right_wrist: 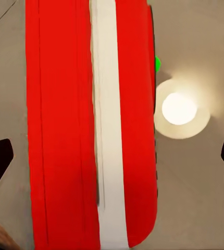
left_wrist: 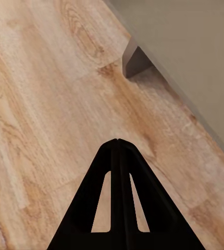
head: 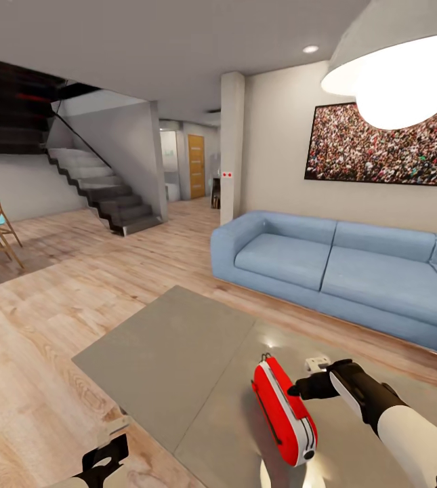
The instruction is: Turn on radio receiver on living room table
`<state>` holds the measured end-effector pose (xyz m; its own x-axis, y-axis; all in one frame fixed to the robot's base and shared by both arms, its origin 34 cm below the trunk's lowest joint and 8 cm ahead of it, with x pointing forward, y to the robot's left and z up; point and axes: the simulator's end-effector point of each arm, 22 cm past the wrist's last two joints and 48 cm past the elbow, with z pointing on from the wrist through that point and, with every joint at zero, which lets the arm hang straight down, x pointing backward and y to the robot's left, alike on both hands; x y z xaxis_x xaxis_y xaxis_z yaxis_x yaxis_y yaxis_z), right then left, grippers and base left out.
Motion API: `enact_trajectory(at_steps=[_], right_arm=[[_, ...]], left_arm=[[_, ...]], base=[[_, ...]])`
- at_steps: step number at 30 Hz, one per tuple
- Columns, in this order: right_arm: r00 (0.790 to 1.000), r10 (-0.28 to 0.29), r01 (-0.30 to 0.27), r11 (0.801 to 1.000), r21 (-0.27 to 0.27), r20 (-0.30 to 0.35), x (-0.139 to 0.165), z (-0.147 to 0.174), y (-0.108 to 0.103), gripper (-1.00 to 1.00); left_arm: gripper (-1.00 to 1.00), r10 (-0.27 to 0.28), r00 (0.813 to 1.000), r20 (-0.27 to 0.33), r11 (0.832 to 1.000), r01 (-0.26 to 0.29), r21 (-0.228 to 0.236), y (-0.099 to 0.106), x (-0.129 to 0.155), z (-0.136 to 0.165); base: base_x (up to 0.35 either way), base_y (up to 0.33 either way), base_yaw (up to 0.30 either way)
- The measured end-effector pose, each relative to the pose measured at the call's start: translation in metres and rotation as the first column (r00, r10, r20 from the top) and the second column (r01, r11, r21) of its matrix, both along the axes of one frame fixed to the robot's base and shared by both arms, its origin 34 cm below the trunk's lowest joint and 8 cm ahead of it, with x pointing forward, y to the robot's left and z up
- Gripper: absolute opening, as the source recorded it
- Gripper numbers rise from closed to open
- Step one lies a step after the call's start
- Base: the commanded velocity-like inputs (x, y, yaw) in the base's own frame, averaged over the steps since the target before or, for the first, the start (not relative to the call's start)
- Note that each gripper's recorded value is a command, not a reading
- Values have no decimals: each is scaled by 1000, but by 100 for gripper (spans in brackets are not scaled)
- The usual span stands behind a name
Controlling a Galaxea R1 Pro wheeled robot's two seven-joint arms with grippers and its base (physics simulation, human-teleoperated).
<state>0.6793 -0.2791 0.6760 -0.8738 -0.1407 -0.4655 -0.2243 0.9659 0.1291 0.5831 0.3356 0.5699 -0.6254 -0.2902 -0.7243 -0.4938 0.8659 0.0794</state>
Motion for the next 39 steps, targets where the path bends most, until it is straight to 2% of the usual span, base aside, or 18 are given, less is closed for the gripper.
enact_trajectory(at_steps=[39], right_arm=[[1000, 0, 0, 1000, -5, -1, 1, 63, -1, 100]], left_arm=[[-100, 1, 1000, -2, 1000, -1, 3, 1, 1, 64]], base=[[-8, -6, 0]])
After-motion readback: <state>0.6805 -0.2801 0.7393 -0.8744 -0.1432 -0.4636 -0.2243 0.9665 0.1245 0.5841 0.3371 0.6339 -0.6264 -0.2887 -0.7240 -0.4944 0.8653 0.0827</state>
